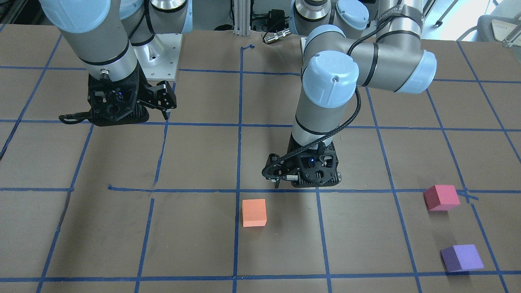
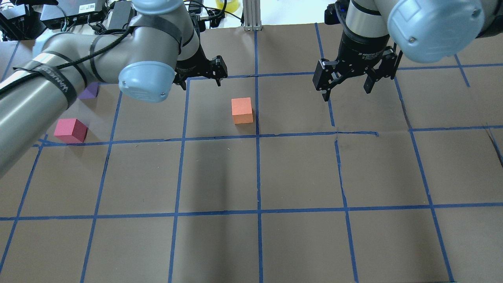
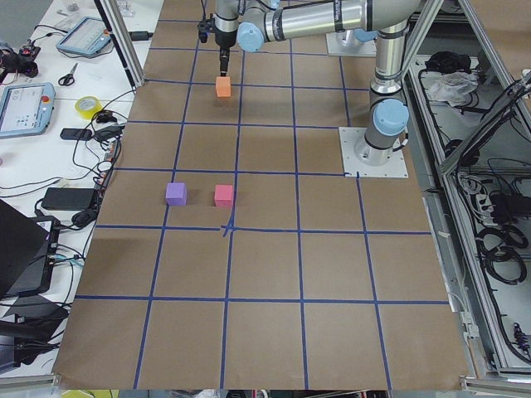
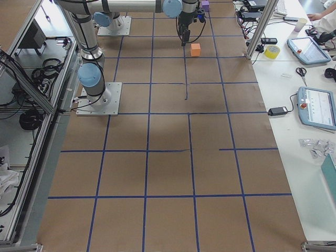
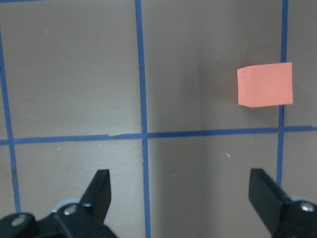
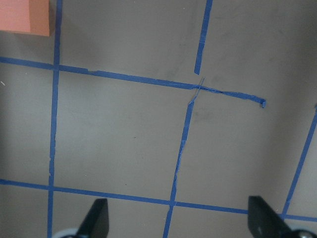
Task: Arrange blocks in a line
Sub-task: 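Reach the left gripper down to the orange cube while the right gripper withdraws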
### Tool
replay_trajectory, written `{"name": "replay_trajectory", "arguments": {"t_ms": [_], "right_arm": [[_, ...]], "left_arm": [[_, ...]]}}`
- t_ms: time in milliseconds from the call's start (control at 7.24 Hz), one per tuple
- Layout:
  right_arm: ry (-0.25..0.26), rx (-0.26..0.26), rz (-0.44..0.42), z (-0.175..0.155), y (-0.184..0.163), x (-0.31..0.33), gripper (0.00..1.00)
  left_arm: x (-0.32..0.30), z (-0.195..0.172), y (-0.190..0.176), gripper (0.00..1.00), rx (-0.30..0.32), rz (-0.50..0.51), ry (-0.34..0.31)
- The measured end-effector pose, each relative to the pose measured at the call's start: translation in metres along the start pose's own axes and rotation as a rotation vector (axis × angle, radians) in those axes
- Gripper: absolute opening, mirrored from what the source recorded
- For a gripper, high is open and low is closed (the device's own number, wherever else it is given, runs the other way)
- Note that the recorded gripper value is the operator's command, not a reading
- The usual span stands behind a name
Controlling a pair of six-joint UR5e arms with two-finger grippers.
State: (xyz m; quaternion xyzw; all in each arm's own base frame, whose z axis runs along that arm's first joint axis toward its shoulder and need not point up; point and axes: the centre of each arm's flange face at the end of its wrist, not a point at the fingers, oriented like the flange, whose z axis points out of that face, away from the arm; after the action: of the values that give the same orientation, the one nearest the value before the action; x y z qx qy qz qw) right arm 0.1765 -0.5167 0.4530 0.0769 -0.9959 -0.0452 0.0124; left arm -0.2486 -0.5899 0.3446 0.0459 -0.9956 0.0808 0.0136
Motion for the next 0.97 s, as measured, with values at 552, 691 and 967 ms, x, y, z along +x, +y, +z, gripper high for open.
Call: {"name": "replay_trajectory", "arguments": {"t_ms": [552,691,967], "right_arm": [[0.0,-0.018,0.059,0.005,-0.004,0.036,1.0],[-0.008,-0.023,0.081,0.005,-0.004,0.047,1.0],[-0.013,0.0,0.096,-0.004,0.0,0.052,1.0]], "left_arm": [[0.063,0.073,-0.008,1.0,-0.04,0.006,0.007],[0.071,0.086,-0.017,1.0,-0.044,0.009,0.007],[0.079,0.112,-0.021,1.0,-0.067,0.005,-0.006]]}}
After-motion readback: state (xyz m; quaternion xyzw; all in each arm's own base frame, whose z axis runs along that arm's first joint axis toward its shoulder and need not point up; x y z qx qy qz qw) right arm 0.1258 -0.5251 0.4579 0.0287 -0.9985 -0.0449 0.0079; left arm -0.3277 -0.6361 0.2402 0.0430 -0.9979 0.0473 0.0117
